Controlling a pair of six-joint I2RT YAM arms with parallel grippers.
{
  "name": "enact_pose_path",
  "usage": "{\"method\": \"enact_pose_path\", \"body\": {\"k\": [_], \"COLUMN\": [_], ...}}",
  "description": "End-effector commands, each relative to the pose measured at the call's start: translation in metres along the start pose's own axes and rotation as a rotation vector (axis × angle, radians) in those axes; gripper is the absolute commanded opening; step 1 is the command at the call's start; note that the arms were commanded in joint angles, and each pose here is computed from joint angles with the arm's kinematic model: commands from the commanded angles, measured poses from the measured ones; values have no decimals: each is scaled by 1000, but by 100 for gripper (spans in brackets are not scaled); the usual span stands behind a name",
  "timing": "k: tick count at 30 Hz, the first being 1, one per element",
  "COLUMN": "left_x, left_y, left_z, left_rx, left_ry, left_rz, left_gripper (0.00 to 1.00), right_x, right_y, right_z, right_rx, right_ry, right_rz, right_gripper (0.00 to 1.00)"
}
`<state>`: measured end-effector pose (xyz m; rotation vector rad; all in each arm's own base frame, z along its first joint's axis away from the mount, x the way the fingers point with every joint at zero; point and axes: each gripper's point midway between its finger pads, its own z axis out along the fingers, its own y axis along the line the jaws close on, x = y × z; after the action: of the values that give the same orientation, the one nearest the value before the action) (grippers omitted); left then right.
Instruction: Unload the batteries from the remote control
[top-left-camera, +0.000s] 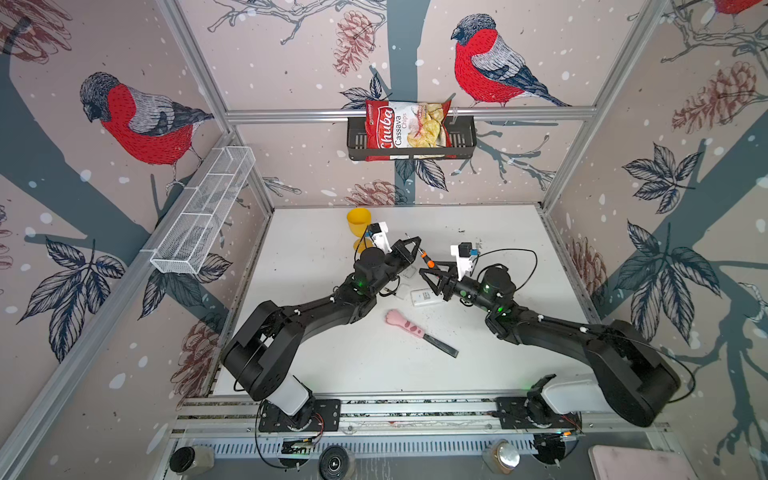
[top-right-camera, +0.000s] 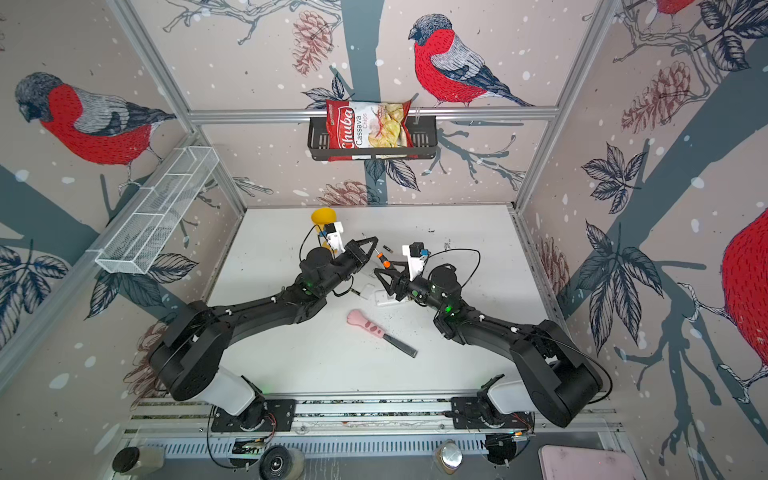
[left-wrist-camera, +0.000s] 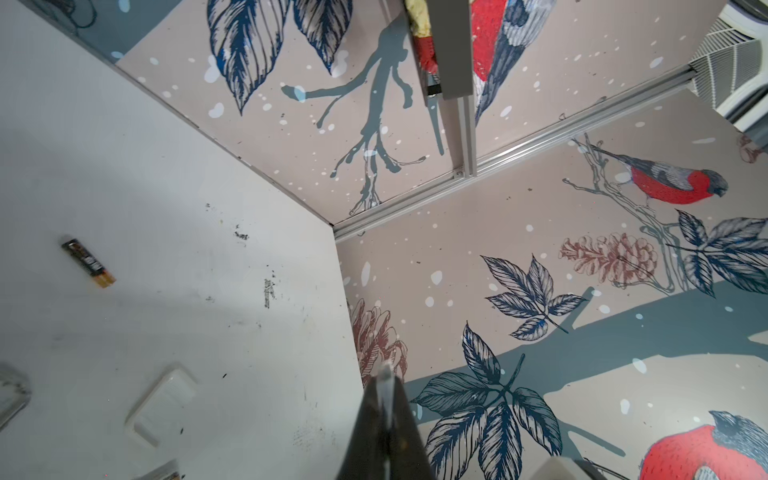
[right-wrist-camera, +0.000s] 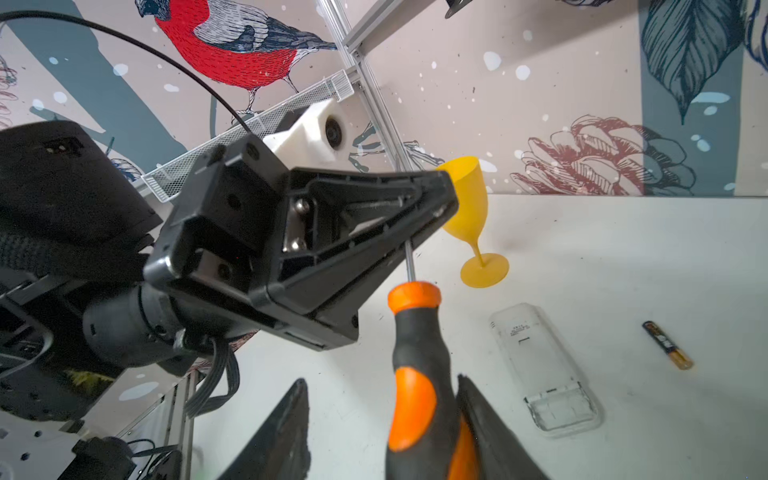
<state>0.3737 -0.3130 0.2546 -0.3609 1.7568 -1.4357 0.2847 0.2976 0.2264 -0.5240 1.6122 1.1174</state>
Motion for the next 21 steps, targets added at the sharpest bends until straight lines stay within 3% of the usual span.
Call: {"method": "enact_pose_path", "body": {"k": [1, 14, 18, 21], "left_x": [5, 19, 18, 15], "left_y": [24, 20, 16, 14], "left_z": [1, 3, 3, 2], "left_rx": [-108, -97, -83, -82], "left_ry": [7, 20, 15, -1], "left_rz": [-13, -77, -96, -101], "left_gripper": [0, 0, 0, 0], "right_x": [-24, -31, -31, -30], "right_y": [12, 13, 14, 16], "right_z": [-2, -2, 0, 2], "right_rx": [-32, -20, -25, -30], "right_ry": [-88, -117, -118, -114], "right_rz": [-79, -93, -90, -89], "right_gripper": [53, 40, 40, 46]}}
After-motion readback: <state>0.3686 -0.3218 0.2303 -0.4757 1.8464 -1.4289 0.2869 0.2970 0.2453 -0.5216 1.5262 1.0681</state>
